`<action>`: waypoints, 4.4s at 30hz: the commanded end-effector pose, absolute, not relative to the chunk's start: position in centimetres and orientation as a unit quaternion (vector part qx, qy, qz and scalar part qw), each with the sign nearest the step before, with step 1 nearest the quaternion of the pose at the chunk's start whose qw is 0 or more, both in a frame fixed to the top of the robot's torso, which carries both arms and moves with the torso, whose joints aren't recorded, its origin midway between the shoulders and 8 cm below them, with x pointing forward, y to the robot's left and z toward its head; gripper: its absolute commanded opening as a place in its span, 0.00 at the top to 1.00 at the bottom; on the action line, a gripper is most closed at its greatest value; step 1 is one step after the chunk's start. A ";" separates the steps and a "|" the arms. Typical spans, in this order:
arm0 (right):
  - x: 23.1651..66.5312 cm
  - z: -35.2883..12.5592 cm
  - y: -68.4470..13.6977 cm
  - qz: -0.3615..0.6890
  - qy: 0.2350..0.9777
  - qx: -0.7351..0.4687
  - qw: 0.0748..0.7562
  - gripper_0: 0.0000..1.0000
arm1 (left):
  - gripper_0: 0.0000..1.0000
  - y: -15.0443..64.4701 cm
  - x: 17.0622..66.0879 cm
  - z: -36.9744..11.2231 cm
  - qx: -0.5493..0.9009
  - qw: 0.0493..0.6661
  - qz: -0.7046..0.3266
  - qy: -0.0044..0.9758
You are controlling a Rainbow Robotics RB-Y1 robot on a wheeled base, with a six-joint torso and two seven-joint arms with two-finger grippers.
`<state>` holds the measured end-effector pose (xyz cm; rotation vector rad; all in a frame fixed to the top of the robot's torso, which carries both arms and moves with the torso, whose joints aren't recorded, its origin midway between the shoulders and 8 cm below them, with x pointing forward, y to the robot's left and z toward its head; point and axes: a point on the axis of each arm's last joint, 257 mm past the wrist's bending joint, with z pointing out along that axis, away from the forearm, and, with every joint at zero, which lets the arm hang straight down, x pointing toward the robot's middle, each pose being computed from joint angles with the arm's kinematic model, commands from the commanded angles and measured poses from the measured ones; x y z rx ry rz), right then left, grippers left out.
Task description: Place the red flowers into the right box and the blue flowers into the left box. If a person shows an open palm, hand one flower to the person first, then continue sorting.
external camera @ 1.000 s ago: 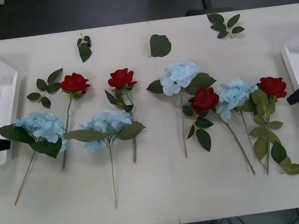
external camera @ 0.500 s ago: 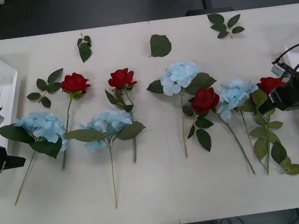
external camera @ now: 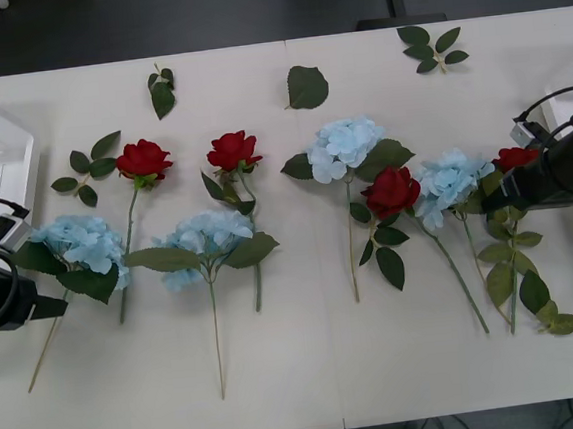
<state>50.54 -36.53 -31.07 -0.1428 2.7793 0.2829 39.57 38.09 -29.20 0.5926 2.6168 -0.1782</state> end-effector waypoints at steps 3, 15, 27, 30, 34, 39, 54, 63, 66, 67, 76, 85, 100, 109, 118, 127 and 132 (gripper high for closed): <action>51.3 -32.6 -35.0 0.114 0.977 -0.015 0.179 0.00 | 0.00 39.0 41.9 -27.9 0.225 0.233 -0.032 0.946; 52.0 -33.3 -34.2 0.111 0.975 -0.010 0.191 0.08 | 0.00 39.3 43.7 -30.5 0.225 0.225 -0.018 0.948; 52.4 -33.2 -34.3 0.110 0.974 -0.005 0.197 1.00 | 0.00 38.0 44.0 -32.1 0.238 0.213 -0.016 0.948; 52.4 -33.2 -34.3 0.110 0.974 -0.005 0.197 1.00 | 0.00 37.5 44.0 -32.5 0.244 0.208 -0.015 0.947; 52.7 -32.8 -34.2 0.110 0.974 -0.005 0.199 1.00 | 0.00 37.1 43.7 -33.2 0.245 0.204 -0.016 0.948; 53.6 -30.1 -34.4 0.115 0.973 0.001 0.200 1.00 | 0.00 36.5 44.0 -33.6 0.247 0.206 -0.017 0.947; 58.3 -13.1 -44.7 -0.095 0.963 -0.060 0.245 1.00 | 0.00 36.6 44.5 -35.1 0.231 0.210 -0.016 0.950; 60.9 -7.4 -55.3 -0.346 0.886 -0.129 0.281 1.00 | 0.35 36.7 44.2 -35.6 0.222 0.205 -0.019 0.953; 61.2 -6.1 -58.5 -0.410 0.857 -0.139 0.281 1.00 | 0.57 36.7 44.2 -35.8 0.218 0.204 -0.020 0.954; 61.0 -6.2 -59.8 -0.424 0.852 -0.137 0.275 1.00 | 0.64 36.6 44.1 -36.0 0.217 0.203 -0.021 0.955; 60.0 -11.2 -62.8 -0.441 0.854 -0.119 0.248 1.00 | 1.00 36.9 44.3 -36.0 0.213 0.205 -0.019 0.955; 59.3 -16.5 -62.1 -0.418 0.872 -0.099 0.234 1.00 | 1.00 37.0 44.7 -35.7 0.218 0.211 -0.014 0.953; 59.5 -17.2 -62.1 -0.414 0.871 -0.100 0.244 0.64 | 1.00 41.9 47.5 -17.1 0.210 0.254 0.049 0.943; 59.1 -17.4 -62.6 -0.395 0.881 -0.085 0.247 0.30 | 1.00 54.6 48.0 -5.2 0.199 0.222 0.314 0.901; 59.9 -17.4 -56.0 -0.253 0.926 -0.118 0.255 0.04 | 1.00 62.5 47.8 -9.2 0.124 0.204 0.313 0.919; 56.8 -18.1 -43.5 -0.021 0.963 -0.167 0.212 0.00 | 1.00 64.0 47.8 -12.8 0.108 0.197 0.299 0.927; 54.0 -19.4 -39.8 0.051 0.964 -0.184 0.182 0.00 | 0.25 63.7 48.0 -12.8 0.111 0.201 0.294 0.928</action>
